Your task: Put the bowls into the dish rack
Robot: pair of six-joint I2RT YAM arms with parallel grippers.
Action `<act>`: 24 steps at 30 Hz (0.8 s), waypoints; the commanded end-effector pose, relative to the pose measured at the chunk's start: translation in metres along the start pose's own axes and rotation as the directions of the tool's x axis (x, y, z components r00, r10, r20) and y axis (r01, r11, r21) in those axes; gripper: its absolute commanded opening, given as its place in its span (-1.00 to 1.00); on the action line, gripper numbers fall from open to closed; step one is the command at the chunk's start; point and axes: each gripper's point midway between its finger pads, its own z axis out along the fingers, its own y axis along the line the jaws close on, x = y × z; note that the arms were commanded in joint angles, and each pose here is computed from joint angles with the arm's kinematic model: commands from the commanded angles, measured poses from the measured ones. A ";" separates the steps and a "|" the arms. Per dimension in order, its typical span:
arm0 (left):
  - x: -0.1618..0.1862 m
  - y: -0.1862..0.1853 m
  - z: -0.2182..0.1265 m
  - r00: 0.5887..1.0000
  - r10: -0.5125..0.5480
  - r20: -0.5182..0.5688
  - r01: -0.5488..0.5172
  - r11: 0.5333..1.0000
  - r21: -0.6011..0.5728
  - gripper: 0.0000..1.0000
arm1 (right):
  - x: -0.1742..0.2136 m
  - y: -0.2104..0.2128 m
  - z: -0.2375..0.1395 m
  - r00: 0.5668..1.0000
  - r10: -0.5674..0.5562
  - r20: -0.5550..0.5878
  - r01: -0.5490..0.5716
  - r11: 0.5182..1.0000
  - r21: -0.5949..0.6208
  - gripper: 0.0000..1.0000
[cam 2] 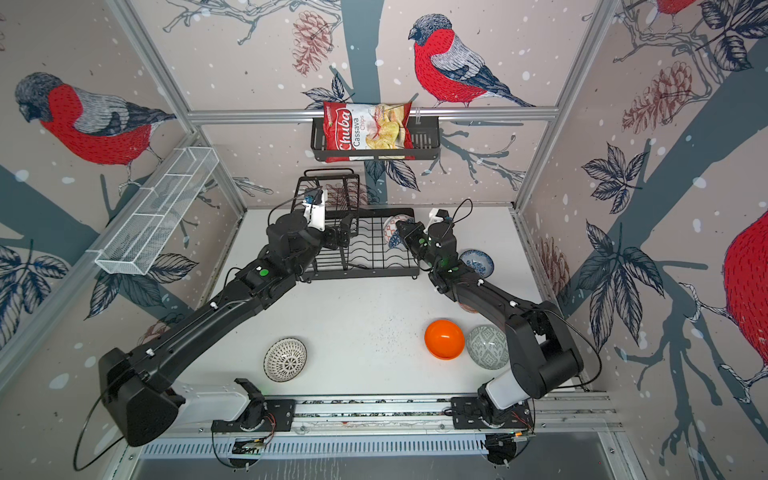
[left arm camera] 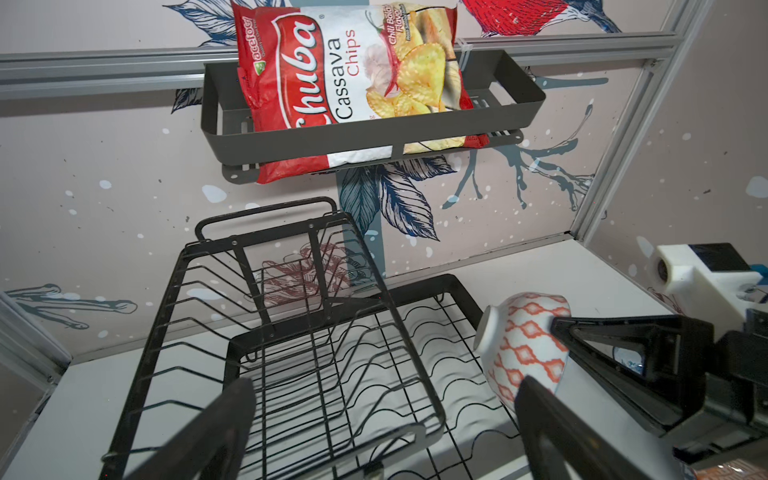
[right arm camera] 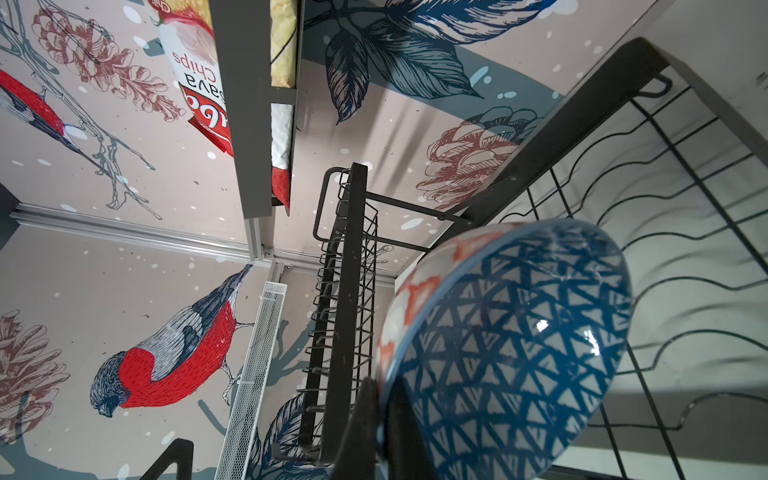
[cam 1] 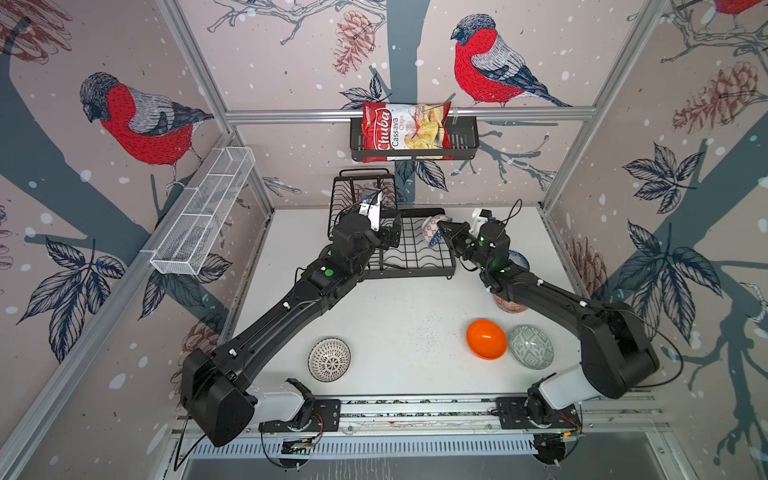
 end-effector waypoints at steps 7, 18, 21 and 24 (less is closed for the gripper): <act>0.006 -0.004 -0.010 0.996 -0.021 0.081 0.014 0.997 0.077 0.94 | 0.000 0.013 0.033 0.996 0.086 0.000 -0.085 0.988 -0.129 -1.00; 0.002 0.026 -0.026 0.985 0.010 0.171 0.000 0.998 -0.061 0.94 | 0.009 -0.005 0.075 0.988 0.155 -0.010 -0.155 0.978 -0.138 -1.00; 0.005 0.029 -0.023 0.990 0.020 0.141 -0.010 0.998 -0.070 0.94 | 0.010 -0.011 0.083 0.984 0.181 0.005 -0.178 0.971 -0.158 -1.00; 0.008 0.026 -0.019 0.994 0.010 0.113 -0.007 0.999 -0.034 0.94 | 0.010 -0.017 0.091 0.978 0.208 0.017 -0.202 0.963 -0.178 -1.00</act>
